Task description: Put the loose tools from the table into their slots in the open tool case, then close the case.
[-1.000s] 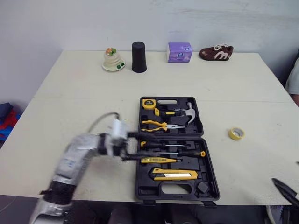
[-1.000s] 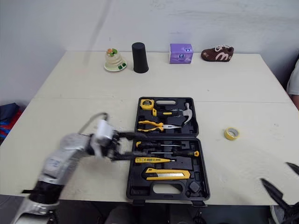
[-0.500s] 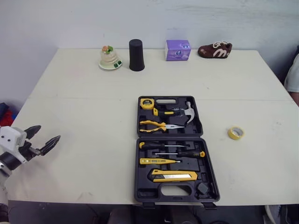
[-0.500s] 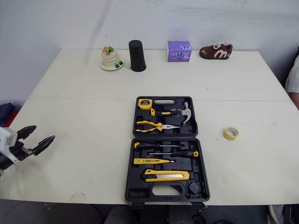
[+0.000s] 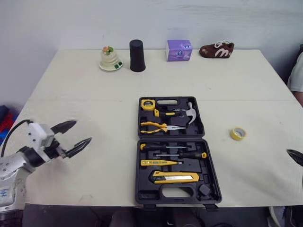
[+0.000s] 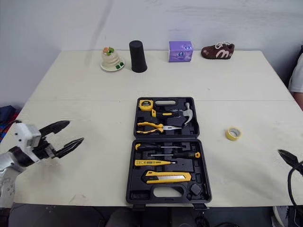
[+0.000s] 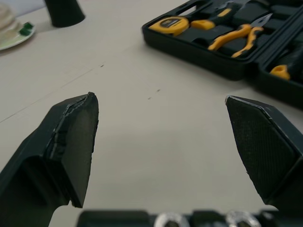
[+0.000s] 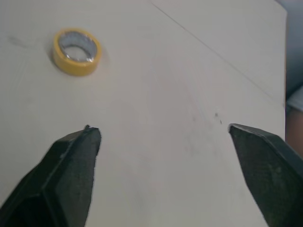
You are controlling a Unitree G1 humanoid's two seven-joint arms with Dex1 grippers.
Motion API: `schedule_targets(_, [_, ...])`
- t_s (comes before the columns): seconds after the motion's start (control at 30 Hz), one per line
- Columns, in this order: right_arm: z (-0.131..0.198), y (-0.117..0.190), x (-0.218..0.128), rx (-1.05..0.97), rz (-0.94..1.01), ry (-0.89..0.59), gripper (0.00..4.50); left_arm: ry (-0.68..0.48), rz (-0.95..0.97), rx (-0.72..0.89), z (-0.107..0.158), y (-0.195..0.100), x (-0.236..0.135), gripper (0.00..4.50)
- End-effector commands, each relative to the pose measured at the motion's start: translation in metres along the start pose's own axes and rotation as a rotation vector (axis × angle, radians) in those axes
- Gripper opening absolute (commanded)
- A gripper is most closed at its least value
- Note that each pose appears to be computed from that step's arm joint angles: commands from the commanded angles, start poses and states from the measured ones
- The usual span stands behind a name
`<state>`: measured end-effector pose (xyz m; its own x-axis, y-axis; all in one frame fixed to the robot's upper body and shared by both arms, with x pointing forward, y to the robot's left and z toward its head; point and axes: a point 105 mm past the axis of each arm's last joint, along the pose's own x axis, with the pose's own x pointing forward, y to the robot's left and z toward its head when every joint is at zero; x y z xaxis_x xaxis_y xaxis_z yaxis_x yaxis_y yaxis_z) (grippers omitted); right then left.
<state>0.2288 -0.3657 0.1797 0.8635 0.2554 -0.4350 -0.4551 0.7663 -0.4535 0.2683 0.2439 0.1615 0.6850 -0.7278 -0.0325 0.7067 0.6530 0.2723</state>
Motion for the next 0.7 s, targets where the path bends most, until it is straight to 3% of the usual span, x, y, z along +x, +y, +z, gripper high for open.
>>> schedule_targets(0.03, [0.024, 0.022, 0.015, -0.008, 0.205, 0.090, 4.50, -0.045, -0.195, 0.075, 0.025, -0.032, 0.026, 4.46])
schedule_targets(0.17, [0.046, 0.034, 0.030, -0.070, 0.331, 0.188, 4.50, -0.125, -0.323, 0.058, 0.041, -0.061, 0.051, 4.46])
schedule_targets(0.3, [0.045, 0.036, 0.045, -0.123, 0.383, 0.271, 4.50, -0.148, -0.421, 0.032, 0.047, -0.084, 0.070, 4.46])
schedule_targets(0.7, [0.040, 0.030, 0.086, -0.210, 0.461, 0.320, 4.50, -0.198, -0.505, 0.030, 0.051, -0.103, 0.092, 4.46])
